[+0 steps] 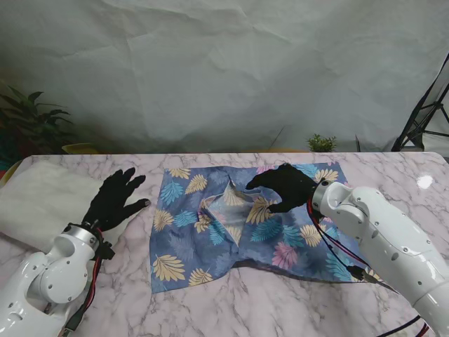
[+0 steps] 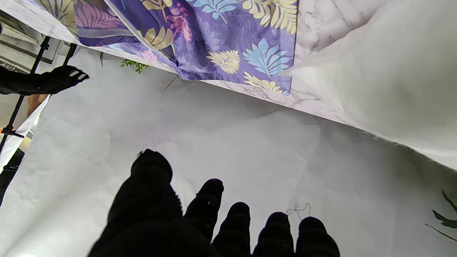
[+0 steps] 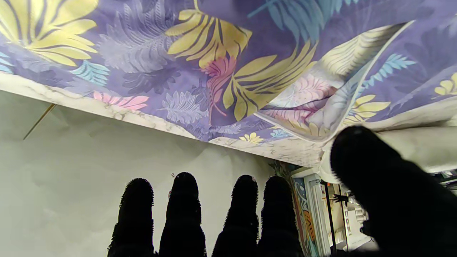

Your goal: Put a pillowcase on a pillow

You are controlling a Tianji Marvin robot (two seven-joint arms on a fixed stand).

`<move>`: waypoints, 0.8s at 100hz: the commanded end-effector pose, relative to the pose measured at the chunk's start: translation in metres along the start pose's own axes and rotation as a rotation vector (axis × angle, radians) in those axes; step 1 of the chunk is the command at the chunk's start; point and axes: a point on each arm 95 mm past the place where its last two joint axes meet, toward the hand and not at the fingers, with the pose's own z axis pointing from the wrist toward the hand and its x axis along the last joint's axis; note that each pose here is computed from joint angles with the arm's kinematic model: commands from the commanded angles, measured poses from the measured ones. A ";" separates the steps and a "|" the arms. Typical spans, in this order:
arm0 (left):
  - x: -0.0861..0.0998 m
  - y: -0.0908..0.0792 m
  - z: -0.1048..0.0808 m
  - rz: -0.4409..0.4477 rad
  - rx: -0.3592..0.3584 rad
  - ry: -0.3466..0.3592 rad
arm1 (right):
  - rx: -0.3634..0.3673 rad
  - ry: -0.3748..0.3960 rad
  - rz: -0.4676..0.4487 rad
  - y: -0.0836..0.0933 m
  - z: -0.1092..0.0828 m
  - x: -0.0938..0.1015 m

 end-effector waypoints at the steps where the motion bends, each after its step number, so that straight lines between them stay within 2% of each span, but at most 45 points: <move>1: 0.001 0.001 -0.001 -0.006 -0.005 -0.002 | 0.002 0.009 0.018 0.003 0.011 0.003; 12: 0.001 0.001 -0.002 -0.007 0.000 -0.003 | 0.027 0.024 0.016 -0.002 0.021 0.007; 40: 0.002 0.001 -0.001 -0.010 -0.003 -0.003 | 0.060 0.051 0.001 -0.017 0.030 0.014; 62: 0.001 0.001 -0.002 -0.006 -0.003 0.000 | 0.086 0.047 -0.021 -0.031 0.032 0.007; 80: 0.001 0.001 -0.001 -0.003 -0.005 0.002 | 0.066 0.011 -0.056 -0.037 0.030 -0.002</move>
